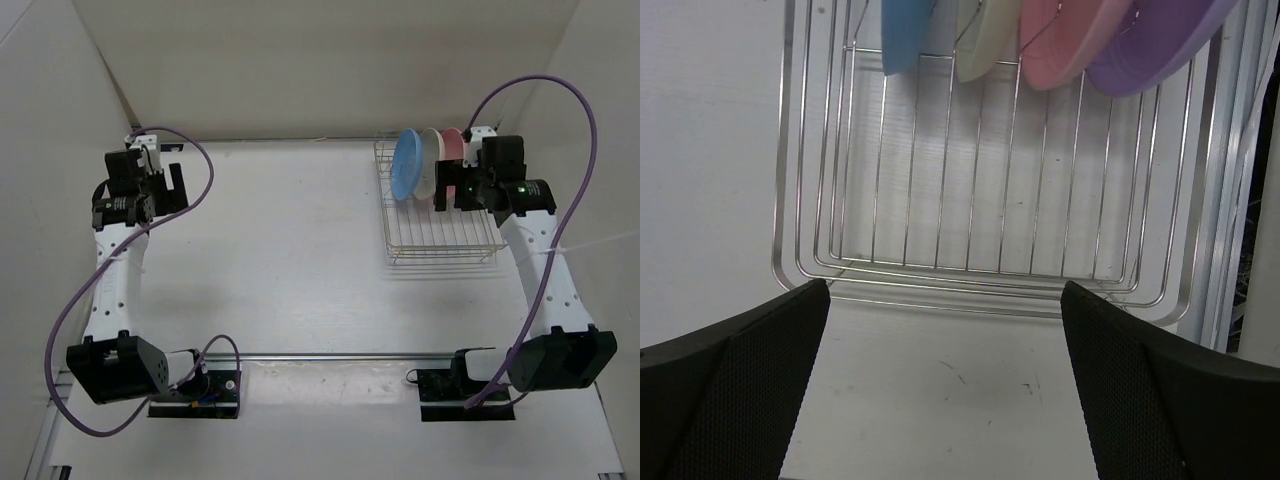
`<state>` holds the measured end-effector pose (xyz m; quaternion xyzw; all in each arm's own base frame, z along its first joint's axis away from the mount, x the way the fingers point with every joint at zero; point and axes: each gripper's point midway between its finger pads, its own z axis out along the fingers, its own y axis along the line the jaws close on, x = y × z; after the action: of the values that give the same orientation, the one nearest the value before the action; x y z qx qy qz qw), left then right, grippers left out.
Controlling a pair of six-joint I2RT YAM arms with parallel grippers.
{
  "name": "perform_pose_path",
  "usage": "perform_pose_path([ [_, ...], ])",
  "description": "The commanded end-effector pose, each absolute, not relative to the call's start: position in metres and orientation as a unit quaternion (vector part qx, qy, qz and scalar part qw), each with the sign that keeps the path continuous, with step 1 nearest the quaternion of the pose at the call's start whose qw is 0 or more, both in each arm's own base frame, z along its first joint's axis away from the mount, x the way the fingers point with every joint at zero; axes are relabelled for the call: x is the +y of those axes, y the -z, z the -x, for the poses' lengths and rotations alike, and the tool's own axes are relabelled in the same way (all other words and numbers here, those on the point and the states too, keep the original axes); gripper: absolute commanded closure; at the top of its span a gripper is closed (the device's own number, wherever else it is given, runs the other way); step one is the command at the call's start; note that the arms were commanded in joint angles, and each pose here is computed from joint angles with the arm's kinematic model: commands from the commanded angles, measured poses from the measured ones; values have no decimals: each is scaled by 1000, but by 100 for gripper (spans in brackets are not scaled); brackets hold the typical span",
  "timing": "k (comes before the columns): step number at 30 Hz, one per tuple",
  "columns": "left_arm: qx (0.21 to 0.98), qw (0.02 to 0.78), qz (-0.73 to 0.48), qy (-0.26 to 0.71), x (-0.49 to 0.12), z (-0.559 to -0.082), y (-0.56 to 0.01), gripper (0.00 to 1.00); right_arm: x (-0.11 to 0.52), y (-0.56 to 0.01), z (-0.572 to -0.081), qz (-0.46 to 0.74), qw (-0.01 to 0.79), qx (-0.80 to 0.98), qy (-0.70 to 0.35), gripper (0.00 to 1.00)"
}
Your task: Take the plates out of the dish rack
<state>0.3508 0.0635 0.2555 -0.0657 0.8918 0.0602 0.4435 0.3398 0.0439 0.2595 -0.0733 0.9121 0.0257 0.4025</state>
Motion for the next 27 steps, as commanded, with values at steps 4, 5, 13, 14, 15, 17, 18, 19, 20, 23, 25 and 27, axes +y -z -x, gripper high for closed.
perform_pose_path([
  [4,885,460,-1,-76,55,-320,-302,0,50,-278,-338,96,433,892,-90,0],
  [5,885,459,-1,-76,55,-317,-300,0,60,-286,-340,120,452,877,-111,0],
  [13,897,434,-10,-82,54,-311,-282,0,67,-306,-371,164,535,823,-105,0],
  [14,897,433,-10,-82,54,-311,-282,0,67,-310,-385,158,534,824,-103,0],
  [15,900,429,-13,-76,53,-313,-278,0,65,-311,-393,149,530,829,-99,0],
  [17,898,434,-10,-70,51,-314,-282,0,68,-316,-414,145,530,830,-99,0],
  [18,898,435,-12,-66,49,-315,-281,0,66,-315,-420,141,529,831,-94,0],
  [19,900,431,-12,-65,49,-316,-279,0,69,-314,-426,142,530,831,-91,0],
  [20,898,434,-17,-67,50,-317,-282,0,68,-304,-434,143,521,837,-85,0],
  [23,901,428,-21,-65,47,-322,-279,0,78,-297,-455,160,516,838,-78,0],
  [25,905,420,-21,-63,48,-325,-273,0,80,-311,-468,165,528,831,-68,0],
  [27,907,415,-18,-68,50,-326,-271,0,86,-306,-483,170,524,832,-61,0],
])
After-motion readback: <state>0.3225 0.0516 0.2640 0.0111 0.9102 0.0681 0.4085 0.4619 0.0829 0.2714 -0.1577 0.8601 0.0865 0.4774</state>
